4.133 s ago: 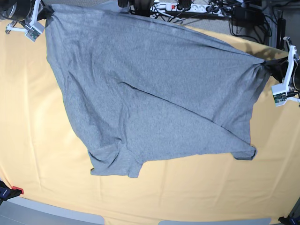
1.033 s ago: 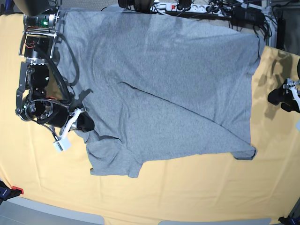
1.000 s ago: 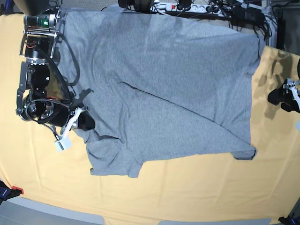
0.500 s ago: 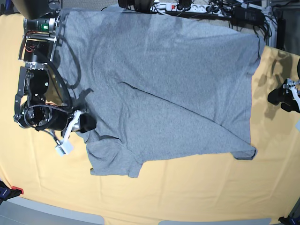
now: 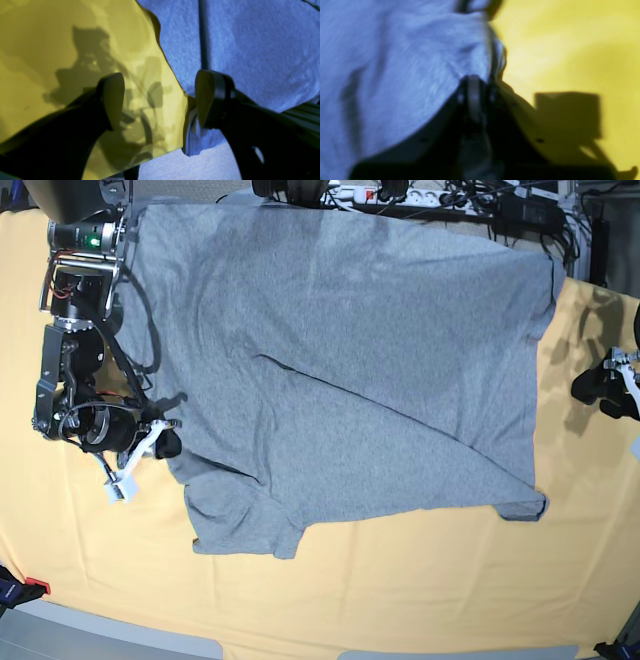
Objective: Layout the t-shirt on the table in an organized manner, then fold the t-shirt properly
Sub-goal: 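Grasp the shirt hem corner with the right gripper and pull it outward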
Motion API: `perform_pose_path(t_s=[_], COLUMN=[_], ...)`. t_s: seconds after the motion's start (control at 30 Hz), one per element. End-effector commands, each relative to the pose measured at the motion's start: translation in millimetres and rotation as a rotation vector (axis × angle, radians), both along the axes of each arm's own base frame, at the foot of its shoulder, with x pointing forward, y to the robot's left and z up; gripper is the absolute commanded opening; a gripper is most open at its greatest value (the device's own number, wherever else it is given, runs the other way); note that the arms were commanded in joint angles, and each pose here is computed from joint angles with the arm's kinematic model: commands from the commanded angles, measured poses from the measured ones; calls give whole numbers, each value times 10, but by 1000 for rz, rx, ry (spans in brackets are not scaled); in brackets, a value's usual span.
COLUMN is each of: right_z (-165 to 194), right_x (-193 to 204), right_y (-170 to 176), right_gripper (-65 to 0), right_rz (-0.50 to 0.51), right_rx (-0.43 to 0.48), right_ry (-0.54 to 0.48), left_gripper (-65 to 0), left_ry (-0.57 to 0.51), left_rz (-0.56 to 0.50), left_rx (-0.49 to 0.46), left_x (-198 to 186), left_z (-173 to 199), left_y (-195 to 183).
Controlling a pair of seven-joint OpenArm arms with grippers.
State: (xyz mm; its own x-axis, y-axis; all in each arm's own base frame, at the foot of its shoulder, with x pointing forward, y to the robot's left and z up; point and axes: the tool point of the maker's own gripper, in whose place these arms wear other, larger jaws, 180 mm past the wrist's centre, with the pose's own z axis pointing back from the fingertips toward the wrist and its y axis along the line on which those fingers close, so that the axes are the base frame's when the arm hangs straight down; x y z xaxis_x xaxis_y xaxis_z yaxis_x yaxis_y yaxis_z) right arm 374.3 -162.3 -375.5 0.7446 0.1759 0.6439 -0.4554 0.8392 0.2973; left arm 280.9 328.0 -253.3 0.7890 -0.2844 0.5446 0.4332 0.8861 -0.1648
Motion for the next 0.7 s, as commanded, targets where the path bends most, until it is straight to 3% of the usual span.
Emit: perform_pose_path(t_s=[0.0, 0.2, 0.4, 0.5, 0.67], right_z=[207, 659, 876, 809, 678], right_x=[114, 52, -50, -54, 106], right_y=[42, 369, 514, 479, 206], right_gripper=[-650, -650, -650, -650, -650], right_rz=[15, 113, 186, 182, 113], right_rx=[39, 215, 264, 224, 40], right_ry=[-50, -98, -125, -109, -131], left_gripper=[-205, -205, -205, -205, -205], left_ry=[-49, -48, -49, -48, -45], left_rz=[-2, -1, -2, -2, 2], left_rx=[16, 17, 16, 17, 31], left_x=[77, 76, 77, 77, 75], left_z=[182, 180, 182, 182, 171], left_y=[48, 49, 48, 49, 73])
